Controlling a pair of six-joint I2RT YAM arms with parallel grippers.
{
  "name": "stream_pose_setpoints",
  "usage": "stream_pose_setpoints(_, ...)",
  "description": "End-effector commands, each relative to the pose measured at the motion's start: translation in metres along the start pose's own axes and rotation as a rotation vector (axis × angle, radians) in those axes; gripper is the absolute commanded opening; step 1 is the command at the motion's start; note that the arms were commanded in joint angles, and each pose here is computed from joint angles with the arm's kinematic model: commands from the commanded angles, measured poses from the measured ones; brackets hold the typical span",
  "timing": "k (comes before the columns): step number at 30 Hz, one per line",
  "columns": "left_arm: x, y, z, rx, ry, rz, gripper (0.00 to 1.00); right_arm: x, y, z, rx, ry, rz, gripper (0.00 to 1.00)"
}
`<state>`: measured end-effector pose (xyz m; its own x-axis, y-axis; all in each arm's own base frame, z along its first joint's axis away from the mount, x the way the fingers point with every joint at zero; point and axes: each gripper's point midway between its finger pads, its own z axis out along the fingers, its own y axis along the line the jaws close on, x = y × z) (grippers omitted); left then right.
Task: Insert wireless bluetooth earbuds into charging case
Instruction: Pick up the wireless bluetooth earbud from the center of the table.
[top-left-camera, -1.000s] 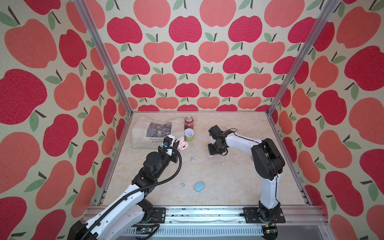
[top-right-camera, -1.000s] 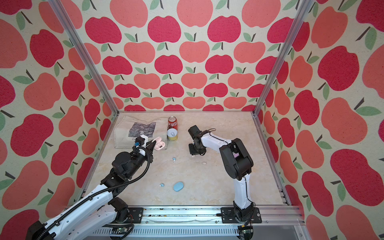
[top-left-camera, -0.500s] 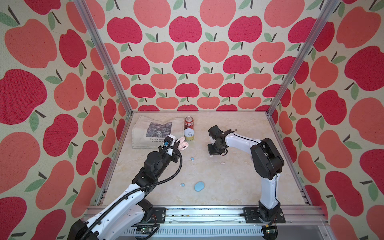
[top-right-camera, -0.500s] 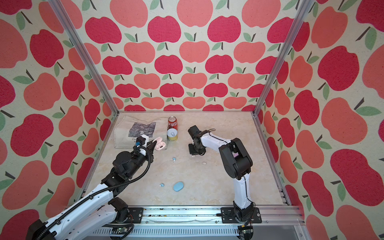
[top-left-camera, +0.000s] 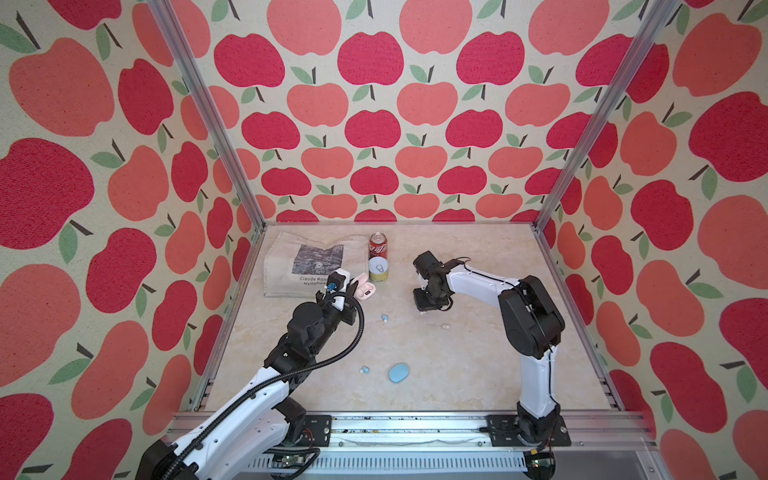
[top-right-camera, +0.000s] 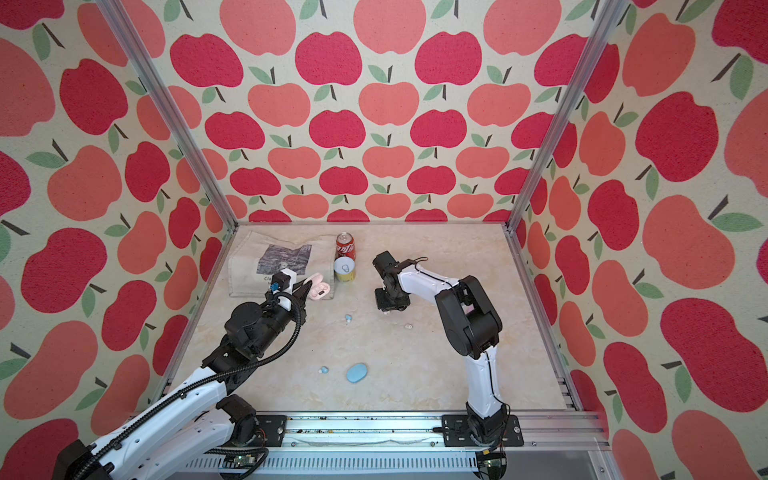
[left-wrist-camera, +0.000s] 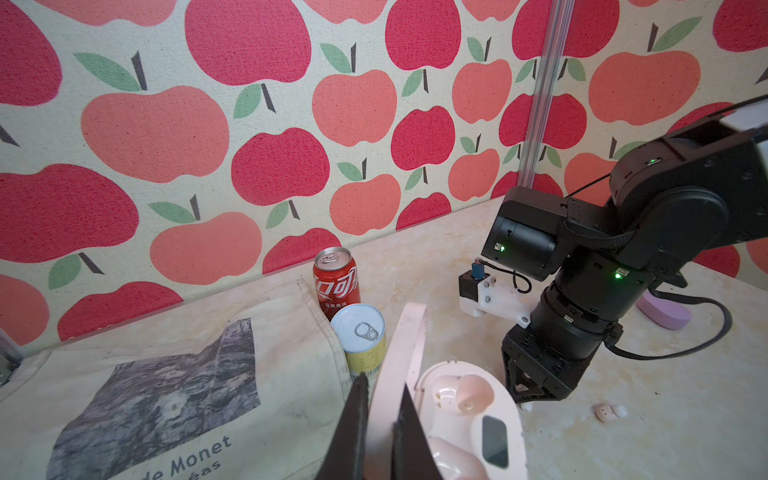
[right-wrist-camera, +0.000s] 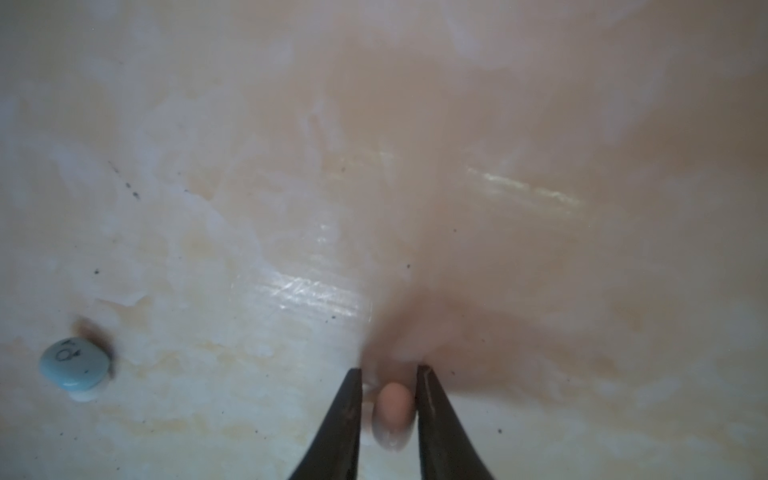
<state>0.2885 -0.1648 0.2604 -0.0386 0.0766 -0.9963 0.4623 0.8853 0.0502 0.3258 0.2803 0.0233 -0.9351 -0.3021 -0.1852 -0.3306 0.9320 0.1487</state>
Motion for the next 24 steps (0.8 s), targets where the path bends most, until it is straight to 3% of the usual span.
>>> stream_pose_setpoints(1, -0.018, 0.0, 0.0, 0.006, -0.051, 0.013, 0.0, 0.011, 0.001, 0.007, 0.027, 0.058, -0.003, 0.26)
stream_pose_setpoints(15, -0.007, -0.012, 0.01, 0.07, -0.018, -0.005, 0.0, 0.005, 0.006, 0.001, 0.009, 0.041, -0.026, 0.12)
stream_pose_setpoints(24, 0.013, -0.042, 0.042, 0.199, 0.038, 0.06, 0.0, -0.026, 0.006, -0.066, -0.05, -0.12, -0.075, 0.1)
